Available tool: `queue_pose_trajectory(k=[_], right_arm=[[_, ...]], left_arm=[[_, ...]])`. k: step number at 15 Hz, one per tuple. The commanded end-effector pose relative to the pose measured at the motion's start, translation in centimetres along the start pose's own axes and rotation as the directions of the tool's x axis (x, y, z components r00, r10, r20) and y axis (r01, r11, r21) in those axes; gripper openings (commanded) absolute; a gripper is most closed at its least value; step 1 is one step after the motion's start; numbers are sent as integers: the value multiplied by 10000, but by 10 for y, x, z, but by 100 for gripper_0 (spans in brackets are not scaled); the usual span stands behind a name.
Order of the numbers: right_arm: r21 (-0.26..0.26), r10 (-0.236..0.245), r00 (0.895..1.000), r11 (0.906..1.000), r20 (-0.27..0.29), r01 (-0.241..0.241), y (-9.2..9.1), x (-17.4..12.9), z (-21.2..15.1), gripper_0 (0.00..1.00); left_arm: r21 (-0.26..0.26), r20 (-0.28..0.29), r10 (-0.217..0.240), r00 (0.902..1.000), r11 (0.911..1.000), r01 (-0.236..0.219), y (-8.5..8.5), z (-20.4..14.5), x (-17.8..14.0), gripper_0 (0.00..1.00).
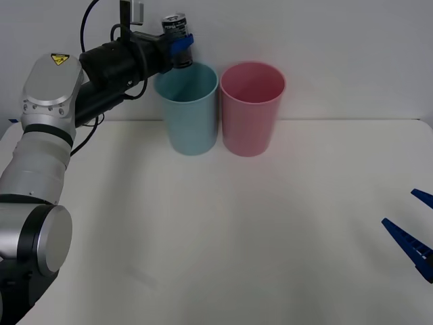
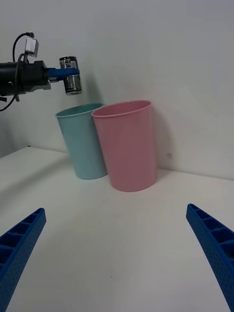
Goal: Grasp the object on the table and drop it into the matching bin: aluminum can to the light blue bin, PET bottle to the pink bin.
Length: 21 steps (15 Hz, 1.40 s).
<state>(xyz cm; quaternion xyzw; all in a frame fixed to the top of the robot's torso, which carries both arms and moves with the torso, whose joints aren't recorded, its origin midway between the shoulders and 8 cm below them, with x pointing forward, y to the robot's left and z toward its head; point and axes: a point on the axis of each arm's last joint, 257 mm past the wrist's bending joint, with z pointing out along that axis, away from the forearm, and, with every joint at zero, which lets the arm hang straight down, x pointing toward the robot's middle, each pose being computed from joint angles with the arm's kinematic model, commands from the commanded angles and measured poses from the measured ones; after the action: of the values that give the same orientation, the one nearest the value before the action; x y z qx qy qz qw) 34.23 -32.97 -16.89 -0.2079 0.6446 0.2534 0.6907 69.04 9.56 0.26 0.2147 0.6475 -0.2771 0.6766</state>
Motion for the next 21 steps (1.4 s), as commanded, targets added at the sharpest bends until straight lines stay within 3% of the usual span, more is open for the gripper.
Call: queue_pose_trajectory(k=[1, 6, 10, 17, 21], right_arm=[[0, 0, 10000, 10000, 0, 0, 0, 0, 0, 100], [0, 0, 10000, 10000, 0, 0, 0, 0, 0, 100], [0, 0, 10000, 10000, 0, 0, 0, 0, 0, 100], [0, 0, 10000, 10000, 0, 0, 0, 0, 0, 100], [0, 0, 10000, 10000, 0, 0, 0, 0, 0, 100]], left_arm=[[22, 63, 44, 10000, 10000, -45, 0, 0, -1, 100], [249, 218, -132, 9997, 9996, 127, -3, -7, 2, 100], [288, 669, 76, 9977, 9995, -95, -1, -35, 0, 100], [243, 1171, 216, 9929, 9994, -246, 6, -114, 11, 100], [178, 1183, 423, 9921, 9988, -447, 15, -171, 25, 100]])
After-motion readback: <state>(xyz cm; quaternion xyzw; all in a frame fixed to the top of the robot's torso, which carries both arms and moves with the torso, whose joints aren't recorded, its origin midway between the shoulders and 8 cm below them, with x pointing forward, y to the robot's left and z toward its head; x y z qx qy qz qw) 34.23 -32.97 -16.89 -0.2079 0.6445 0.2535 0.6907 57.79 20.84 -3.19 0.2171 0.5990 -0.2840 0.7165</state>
